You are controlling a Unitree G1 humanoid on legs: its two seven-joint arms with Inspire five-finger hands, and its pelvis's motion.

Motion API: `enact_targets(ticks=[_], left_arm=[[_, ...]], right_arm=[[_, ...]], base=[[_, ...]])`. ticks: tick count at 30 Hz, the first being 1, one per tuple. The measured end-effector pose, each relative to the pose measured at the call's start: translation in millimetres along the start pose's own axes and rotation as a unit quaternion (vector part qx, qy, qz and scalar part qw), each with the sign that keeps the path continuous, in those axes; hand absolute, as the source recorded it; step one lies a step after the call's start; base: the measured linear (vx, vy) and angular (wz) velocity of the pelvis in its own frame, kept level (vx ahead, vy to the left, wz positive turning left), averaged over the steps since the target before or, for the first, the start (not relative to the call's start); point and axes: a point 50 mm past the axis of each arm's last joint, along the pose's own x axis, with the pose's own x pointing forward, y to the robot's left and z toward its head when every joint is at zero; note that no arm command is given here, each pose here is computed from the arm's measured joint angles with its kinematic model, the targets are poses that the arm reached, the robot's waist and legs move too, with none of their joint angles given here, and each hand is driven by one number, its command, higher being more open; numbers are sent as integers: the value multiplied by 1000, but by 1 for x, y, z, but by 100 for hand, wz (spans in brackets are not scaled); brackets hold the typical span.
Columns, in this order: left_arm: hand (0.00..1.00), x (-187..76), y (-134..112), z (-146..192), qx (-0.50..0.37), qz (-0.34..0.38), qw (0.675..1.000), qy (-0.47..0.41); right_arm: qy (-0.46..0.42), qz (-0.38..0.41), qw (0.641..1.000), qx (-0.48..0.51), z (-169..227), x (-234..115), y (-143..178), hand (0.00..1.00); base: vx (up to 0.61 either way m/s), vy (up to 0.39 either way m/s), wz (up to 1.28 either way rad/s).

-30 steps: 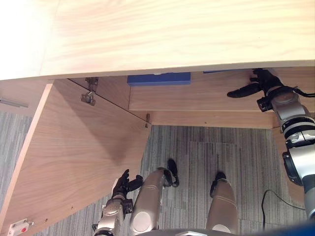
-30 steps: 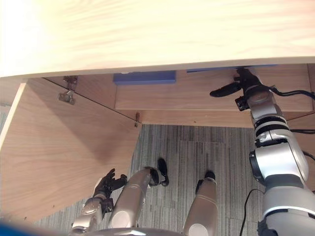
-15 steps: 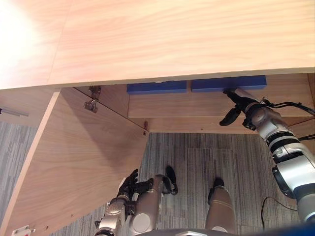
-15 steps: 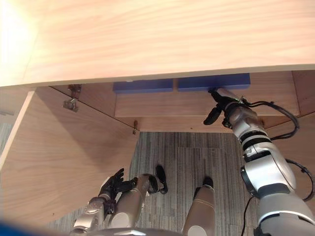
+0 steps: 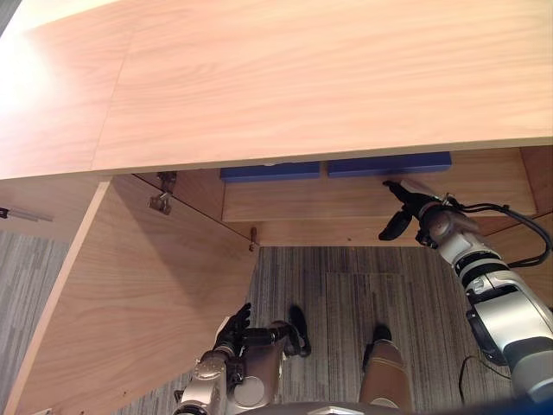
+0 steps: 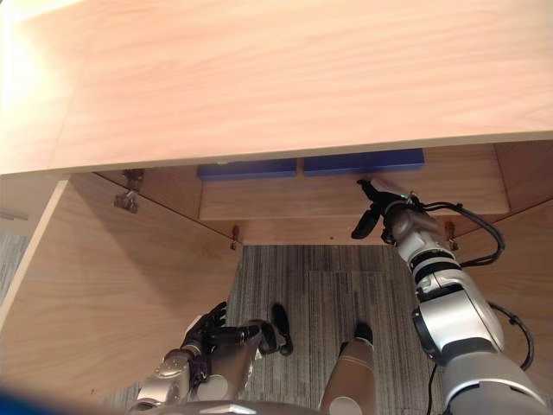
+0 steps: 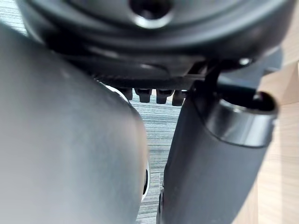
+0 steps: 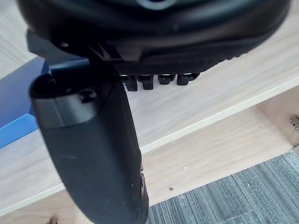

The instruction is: Walk over to the cabinet, pick up the folder, carry it to the office cabinet, place the folder inside the office cabinet, then close the office cabinet door

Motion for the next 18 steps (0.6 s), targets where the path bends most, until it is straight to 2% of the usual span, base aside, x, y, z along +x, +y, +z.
enact_targets(ticks=[9,16,18], left_arm=[[100,-1,11,-12,6,29,999,27],[100,-5,27,-23,34,60,996,53],[100,-7,35,-26,41,74,994,62]], right_arm=[[-16,85,996,-4,33,5,64,100],[-7,114,993,28,16,-7,102,100],[-19,125,989,72,13,-15,118,100]], base=[[14,-84,-14],[-74,-26,-42],[-96,81,-113]])
